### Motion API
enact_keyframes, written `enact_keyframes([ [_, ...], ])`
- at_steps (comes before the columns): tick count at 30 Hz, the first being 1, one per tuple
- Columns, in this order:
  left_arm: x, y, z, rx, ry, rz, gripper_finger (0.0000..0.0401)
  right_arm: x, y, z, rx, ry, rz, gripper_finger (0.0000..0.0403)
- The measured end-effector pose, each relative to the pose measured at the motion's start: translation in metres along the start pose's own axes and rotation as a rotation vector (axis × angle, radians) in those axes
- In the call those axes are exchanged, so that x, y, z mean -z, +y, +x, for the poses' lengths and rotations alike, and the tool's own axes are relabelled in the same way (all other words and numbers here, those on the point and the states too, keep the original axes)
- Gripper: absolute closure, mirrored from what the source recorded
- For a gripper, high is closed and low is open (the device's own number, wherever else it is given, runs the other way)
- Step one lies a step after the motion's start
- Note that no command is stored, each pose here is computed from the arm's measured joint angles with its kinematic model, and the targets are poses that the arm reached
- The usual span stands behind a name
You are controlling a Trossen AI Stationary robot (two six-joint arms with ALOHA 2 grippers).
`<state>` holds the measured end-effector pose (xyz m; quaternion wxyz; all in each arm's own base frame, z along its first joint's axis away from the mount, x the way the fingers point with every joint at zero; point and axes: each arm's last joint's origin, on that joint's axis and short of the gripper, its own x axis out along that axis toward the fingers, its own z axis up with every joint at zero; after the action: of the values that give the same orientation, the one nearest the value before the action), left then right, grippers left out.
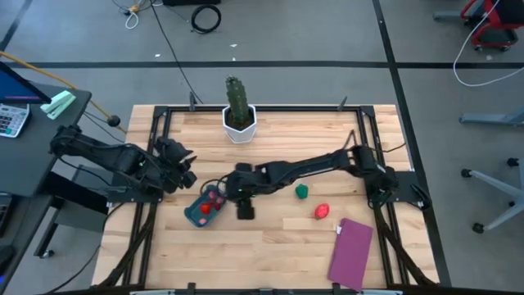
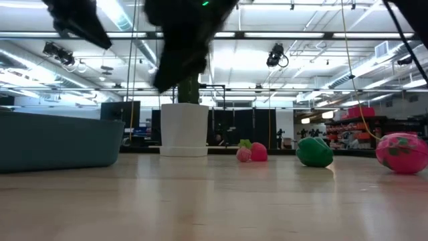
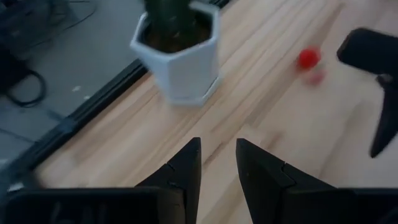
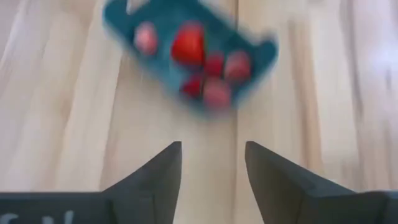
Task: Pick and placing Produce into tupperware
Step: Put the pink peach into the blue bin
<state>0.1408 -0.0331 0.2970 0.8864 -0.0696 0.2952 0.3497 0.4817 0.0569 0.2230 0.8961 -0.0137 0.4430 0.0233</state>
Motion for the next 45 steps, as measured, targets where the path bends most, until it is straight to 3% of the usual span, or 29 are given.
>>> enact_keyframes([
  [5,-0.012,-0.024,0.007,0.086,-0.07,-0.015,0.0294,0.016,0.007,-0.058,0.054,0.234,0.013,0.0233],
  [10,-0.022,-0.055,0.031,0.137,-0.098,-0.03,0.0294,0.034,0.016,-0.118,0.327,0.299,-0.025,0.0254],
  [16,-0.02,-0.072,0.077,0.052,-0.022,-0.085,0.0294,0.062,0.019,-0.205,0.506,0.164,0.08,0.0271],
  [22,-0.019,-0.09,0.129,0.14,0.069,-0.136,0.0294,0.111,0.007,-0.262,0.565,-0.04,0.308,0.0275],
  [28,-0.02,-0.121,0.174,0.41,0.026,-0.121,0.0293,0.165,-0.005,-0.267,0.595,-0.138,0.477,0.0275],
  [37,0.018,-0.132,0.226,0.356,0.133,-0.029,0.0293,0.22,-0.01,-0.225,0.609,-0.14,0.505,0.0274],
  [41,0.024,-0.14,0.239,0.386,0.063,0.019,0.0293,0.226,-0.011,-0.218,0.616,-0.118,0.453,0.0274],
  [45,0.028,-0.146,0.248,0.408,0.004,0.037,0.0293,0.222,-0.012,-0.22,0.612,-0.145,0.491,0.0275],
])
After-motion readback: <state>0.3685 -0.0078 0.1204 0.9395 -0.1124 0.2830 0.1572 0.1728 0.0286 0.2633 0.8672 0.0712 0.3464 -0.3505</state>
